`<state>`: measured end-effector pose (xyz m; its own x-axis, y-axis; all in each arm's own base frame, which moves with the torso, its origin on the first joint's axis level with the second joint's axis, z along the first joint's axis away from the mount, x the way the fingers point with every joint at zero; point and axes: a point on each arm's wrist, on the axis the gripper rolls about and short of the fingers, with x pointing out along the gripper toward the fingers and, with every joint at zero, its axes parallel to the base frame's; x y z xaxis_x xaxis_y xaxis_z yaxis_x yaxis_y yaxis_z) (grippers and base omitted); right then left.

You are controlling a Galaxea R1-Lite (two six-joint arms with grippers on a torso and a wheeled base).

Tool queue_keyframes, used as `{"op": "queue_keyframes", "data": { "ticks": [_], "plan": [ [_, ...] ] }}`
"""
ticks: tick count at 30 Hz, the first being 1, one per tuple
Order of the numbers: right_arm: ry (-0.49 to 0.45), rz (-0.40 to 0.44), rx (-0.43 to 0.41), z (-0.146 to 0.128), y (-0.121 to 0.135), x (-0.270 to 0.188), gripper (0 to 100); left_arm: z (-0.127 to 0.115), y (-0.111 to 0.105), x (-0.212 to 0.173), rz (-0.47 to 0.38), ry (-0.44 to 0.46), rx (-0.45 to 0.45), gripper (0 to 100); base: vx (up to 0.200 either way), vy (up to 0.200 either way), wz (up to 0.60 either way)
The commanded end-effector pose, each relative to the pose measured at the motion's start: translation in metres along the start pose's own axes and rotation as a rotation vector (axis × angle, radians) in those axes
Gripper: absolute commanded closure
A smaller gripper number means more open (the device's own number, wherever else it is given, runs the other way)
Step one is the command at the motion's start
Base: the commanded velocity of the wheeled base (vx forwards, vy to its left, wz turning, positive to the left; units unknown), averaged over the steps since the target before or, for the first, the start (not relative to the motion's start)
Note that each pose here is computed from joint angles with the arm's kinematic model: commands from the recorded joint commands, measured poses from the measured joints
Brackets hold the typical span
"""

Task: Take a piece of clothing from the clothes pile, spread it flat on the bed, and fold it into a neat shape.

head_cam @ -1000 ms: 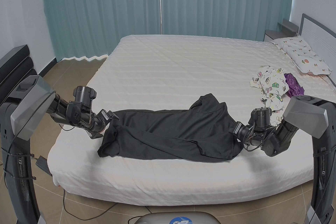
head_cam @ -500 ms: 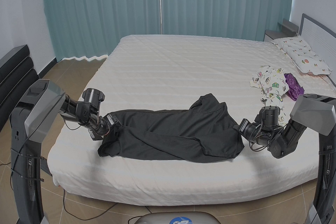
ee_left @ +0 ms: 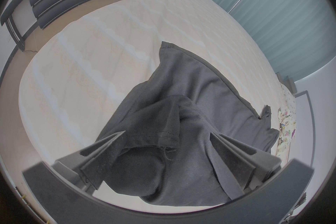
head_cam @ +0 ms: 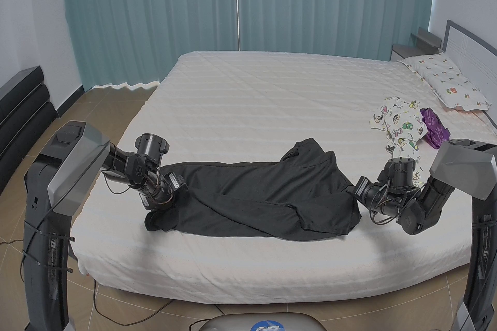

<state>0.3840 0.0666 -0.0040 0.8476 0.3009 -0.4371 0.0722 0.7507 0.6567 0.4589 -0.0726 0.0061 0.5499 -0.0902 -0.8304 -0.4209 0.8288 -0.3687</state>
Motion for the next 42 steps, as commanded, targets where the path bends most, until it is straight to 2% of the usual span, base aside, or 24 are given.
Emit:
{"op": "queue_keyframes", "data": {
  "ticks": [1,8,13,24,28,42],
  "plan": [
    [0.004,0.001,-0.002,-0.001,0.001,0.0,100,0.002,0.008,0.006,0.031,-0.011,0.018,100,0.0,0.0,0.0],
    [0.006,0.001,-0.002,-0.002,0.001,0.001,100,0.007,0.011,0.022,0.113,-0.08,0.032,100,0.0,0.0,0.0],
    [0.004,0.001,-0.002,-0.001,0.0,0.0,100,0.01,0.012,0.019,0.123,-0.092,0.028,100,0.0,0.0,0.0],
    [-0.047,0.031,-0.006,0.007,0.003,-0.014,100,0.022,0.017,-0.035,0.1,-0.122,-0.009,100,0.0,0.0,0.0],
    [-0.082,0.062,-0.015,0.009,0.007,-0.027,100,0.018,0.025,-0.062,0.093,-0.11,-0.017,100,0.0,0.0,0.0],
    [-0.113,0.131,-0.035,0.01,0.024,-0.079,100,0.001,0.038,-0.13,0.059,-0.106,-0.026,100,0.0,0.0,0.0]
  ]
}}
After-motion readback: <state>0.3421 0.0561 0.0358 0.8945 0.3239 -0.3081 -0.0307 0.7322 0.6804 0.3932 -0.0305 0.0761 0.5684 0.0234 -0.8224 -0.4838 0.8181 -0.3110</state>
